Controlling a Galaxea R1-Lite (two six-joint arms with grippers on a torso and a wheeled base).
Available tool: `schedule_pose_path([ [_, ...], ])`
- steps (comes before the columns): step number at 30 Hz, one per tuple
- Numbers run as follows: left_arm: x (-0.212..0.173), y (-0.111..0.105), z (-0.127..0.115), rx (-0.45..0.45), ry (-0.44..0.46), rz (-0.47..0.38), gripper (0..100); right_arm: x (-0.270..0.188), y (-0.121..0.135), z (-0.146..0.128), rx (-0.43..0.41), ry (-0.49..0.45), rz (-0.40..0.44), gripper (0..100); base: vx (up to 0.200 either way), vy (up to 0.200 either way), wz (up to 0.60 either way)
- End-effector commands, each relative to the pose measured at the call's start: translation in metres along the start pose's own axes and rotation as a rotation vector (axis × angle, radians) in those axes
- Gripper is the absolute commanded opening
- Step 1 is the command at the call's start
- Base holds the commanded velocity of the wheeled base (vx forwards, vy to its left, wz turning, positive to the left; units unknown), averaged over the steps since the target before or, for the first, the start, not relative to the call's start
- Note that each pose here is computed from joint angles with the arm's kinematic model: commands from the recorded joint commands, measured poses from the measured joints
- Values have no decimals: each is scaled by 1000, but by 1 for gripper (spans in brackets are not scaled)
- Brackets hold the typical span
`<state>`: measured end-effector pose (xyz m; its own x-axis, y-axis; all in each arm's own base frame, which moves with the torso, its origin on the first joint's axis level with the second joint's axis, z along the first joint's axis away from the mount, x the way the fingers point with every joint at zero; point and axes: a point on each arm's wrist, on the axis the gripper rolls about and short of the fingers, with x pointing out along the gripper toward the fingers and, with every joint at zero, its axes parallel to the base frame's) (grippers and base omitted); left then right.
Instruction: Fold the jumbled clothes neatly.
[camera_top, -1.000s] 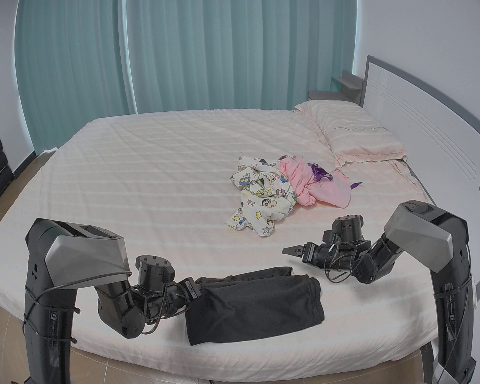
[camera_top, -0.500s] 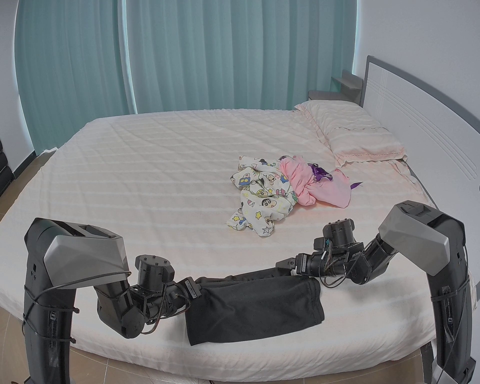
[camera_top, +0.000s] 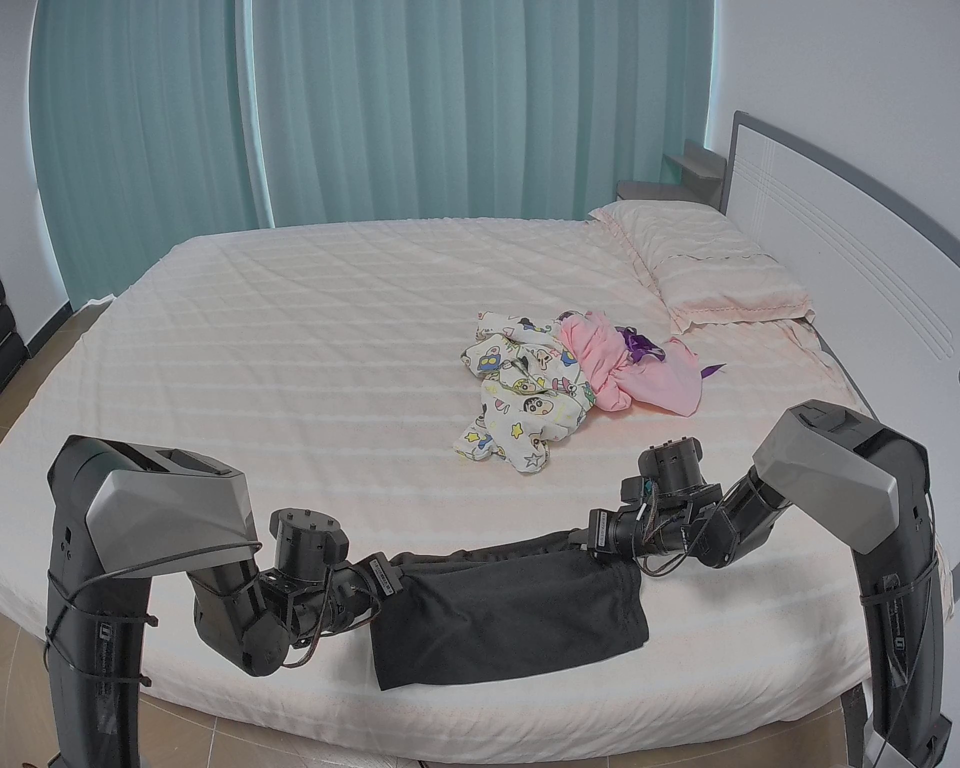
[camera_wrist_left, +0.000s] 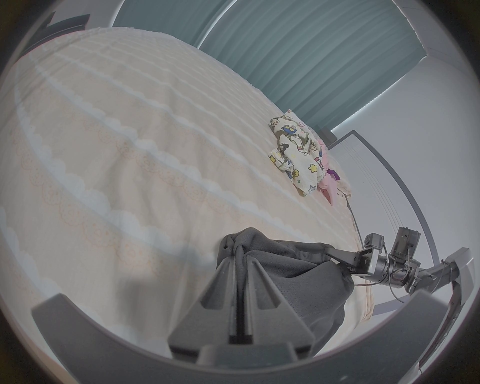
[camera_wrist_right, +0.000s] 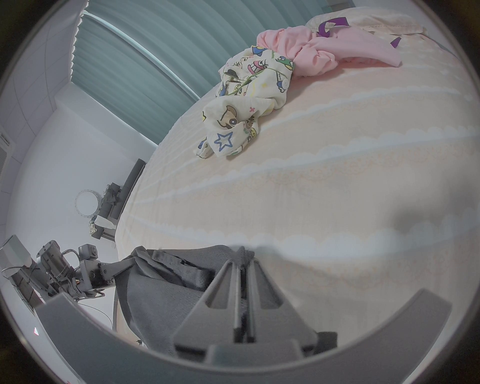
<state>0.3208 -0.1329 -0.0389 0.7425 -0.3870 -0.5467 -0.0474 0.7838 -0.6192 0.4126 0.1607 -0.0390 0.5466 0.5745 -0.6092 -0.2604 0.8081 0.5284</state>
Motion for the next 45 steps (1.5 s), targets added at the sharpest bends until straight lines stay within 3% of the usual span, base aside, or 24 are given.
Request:
schedule_pose_path([
  [1, 0, 0, 0, 1, -2, -1, 0, -1, 0, 3, 2, -13, 3, 0, 0, 0, 0],
  [11, 2, 1, 5, -4, -48, 30, 0, 6, -1, 18, 38, -130, -35, 0, 0, 0, 0],
  [25, 13, 4, 11, 0, -93, -1, 0, 17, -6, 24, 55, -182, -72, 0, 0, 0, 0],
  [26, 13, 5, 11, -2, -90, -2, 0, 17, -6, 25, 54, -183, -71, 100, 0, 0, 0],
  [27, 14, 4, 11, -2, -87, -6, 100, 18, -7, 25, 56, -184, -73, 100, 0, 0, 0],
  [34, 15, 7, 13, -8, -99, -2, 100, 16, -12, 30, 67, -224, -113, 100, 0, 0, 0],
  [37, 10, 10, 20, -27, -116, 2, 100, 5, -16, 46, 76, -326, -148, 100, 0, 0, 0],
  [40, -1, 11, 33, -73, -146, 1, 100, -14, -1, 63, 109, -407, -147, 100, 0, 0, 0],
  [42, -1, 11, 33, -73, -146, 1, 100, -14, -1, 63, 109, -407, -147, 100, 0, 0, 0],
  [43, -10, 13, 48, -148, -171, -25, 100, -28, 27, 63, 134, -425, -117, 100, 0, 0, 0],
  [45, -14, 15, 54, -178, -172, -37, 100, -29, 41, 57, 137, -410, -97, 100, 0, 0, 0],
])
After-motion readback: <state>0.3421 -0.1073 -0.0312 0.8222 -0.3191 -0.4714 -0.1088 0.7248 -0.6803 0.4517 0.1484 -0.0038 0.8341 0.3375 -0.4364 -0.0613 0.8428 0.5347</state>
